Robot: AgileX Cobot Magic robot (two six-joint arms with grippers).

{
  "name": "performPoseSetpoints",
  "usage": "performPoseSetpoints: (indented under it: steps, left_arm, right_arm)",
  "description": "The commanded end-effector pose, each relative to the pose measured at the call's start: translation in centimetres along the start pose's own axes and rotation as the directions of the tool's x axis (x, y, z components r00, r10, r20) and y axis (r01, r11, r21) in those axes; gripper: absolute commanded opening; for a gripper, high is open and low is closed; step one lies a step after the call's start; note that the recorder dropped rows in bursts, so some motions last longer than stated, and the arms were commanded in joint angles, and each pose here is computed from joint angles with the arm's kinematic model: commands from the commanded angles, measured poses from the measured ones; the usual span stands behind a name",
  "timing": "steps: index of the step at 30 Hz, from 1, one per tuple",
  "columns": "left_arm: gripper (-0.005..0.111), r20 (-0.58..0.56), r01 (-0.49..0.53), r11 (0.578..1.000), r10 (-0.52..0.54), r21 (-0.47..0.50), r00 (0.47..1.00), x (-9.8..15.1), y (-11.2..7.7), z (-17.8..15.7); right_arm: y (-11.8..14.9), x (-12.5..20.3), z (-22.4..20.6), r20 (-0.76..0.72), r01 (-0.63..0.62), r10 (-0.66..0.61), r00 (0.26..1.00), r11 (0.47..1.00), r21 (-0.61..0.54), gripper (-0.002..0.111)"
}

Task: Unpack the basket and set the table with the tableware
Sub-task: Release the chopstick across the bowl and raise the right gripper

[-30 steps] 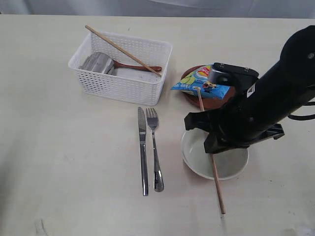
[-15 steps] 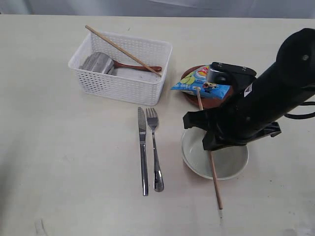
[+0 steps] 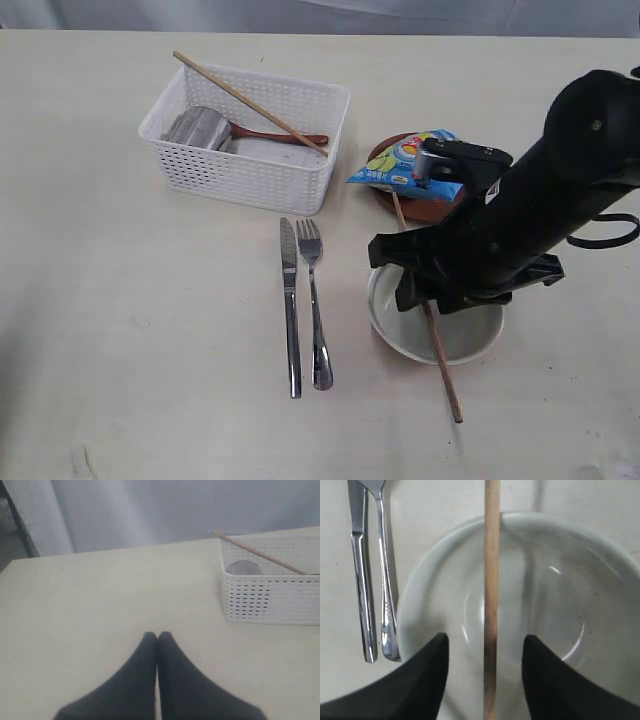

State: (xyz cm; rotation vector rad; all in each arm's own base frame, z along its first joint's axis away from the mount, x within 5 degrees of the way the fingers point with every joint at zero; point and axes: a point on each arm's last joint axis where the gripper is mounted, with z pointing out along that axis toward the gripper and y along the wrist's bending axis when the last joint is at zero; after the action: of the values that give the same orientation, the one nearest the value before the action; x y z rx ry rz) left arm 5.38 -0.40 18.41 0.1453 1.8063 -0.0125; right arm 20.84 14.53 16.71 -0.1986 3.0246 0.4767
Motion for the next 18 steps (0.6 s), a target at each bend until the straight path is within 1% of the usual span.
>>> performPoseSetpoints:
  steps: [1, 3, 7, 10, 12, 15, 18]
  left_arm:
    - [0.000, 0.008, -0.006, 1.000, 0.006, 0.006, 1.000, 0.0, 0.0, 0.0]
    - [0.000, 0.008, -0.006, 1.000, 0.006, 0.006, 1.000, 0.0, 0.0, 0.0]
    - [0.000, 0.008, -0.006, 1.000, 0.006, 0.006, 1.000, 0.0, 0.0, 0.0]
    - [0.000, 0.008, -0.006, 1.000, 0.006, 0.006, 1.000, 0.0, 0.0, 0.0]
    - [0.000, 0.008, -0.006, 1.000, 0.006, 0.006, 1.000, 0.0, 0.0, 0.0]
    - [0.000, 0.008, -0.006, 1.000, 0.006, 0.006, 1.000, 0.0, 0.0, 0.0]
    - [0.000, 0.008, -0.006, 1.000, 0.006, 0.006, 1.000, 0.0, 0.0, 0.0]
  right_arm:
    - [0.7, -1.2, -1.4, 0.015, 0.044, -0.044, 0.999, 0.999, -0.005, 0.046]
    - [1.8, -2.5, -3.3, 0.038, 0.093, -0.093, 0.995, 0.996, -0.009, 0.046]
    - [3.2, -4.1, -6.3, 0.074, 0.151, -0.150, 0.986, 0.988, -0.012, 0.046]
    - [4.8, -5.8, -8.9, 0.159, 0.211, -0.204, 0.966, 0.977, -0.027, 0.046]
    - [5.7, -7.2, -10.3, 0.228, 0.231, -0.217, 0.949, 0.972, -0.038, 0.046]
    - [6.9, -9.3, -10.7, 0.266, 0.243, -0.221, 0.938, 0.969, -0.052, 0.046]
    - [8.0, -11.6, -9.9, 0.248, 0.227, -0.203, 0.947, 0.971, -0.070, 0.047]
